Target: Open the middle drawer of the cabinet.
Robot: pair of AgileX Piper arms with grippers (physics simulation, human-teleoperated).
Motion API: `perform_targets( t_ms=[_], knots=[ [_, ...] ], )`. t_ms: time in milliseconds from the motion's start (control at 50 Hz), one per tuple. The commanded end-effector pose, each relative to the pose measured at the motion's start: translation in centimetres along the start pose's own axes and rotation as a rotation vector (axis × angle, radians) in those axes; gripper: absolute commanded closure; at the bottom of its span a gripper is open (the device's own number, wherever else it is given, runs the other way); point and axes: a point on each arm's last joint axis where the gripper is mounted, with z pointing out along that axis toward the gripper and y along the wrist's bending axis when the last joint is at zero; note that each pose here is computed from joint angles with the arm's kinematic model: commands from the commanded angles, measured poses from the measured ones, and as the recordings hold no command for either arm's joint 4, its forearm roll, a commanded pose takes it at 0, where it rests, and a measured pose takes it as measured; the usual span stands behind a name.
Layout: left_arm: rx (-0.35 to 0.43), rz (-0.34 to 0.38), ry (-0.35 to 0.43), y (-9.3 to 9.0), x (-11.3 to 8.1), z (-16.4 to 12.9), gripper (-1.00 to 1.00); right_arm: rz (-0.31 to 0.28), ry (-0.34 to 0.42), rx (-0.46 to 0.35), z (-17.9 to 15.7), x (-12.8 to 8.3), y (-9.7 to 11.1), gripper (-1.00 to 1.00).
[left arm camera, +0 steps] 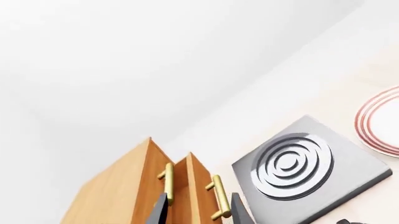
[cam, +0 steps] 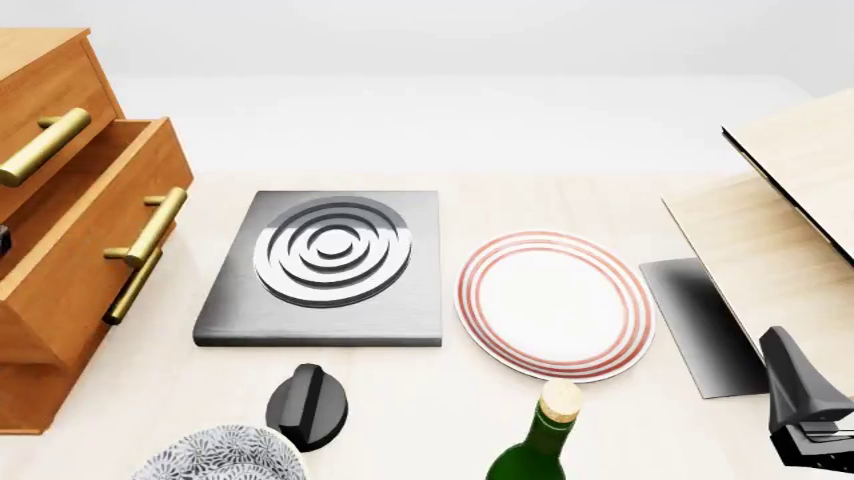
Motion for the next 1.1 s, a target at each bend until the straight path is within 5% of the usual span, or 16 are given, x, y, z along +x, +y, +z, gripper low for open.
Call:
perform_targets(
  t_ms=[20,460,680,1100],
  knots=[
    [0.015,-0.106,0.042,1.6,-2.2,0.1,-1.0,-0.001,-0.004,0.004,0.0,0.1,0.0,-1.0],
    [0.029,-0.257,0.139,3.5,-4.5,1.3,-1.0,-0.001,-0.004,0.004,0.0,0.1,0.0,-1.0],
    [0.051,-0.346,0.214,3.6,-4.4,3.2,-1.0,-0.001,-0.004,0.004,0.0,0.1,0.0,-1.0],
    [0.011,-0.408,0.301,3.4,-2.9,5.5,-1.0,-0.001,-0.004,0.004,0.0,0.1,0.0,-1.0]
  ],
)
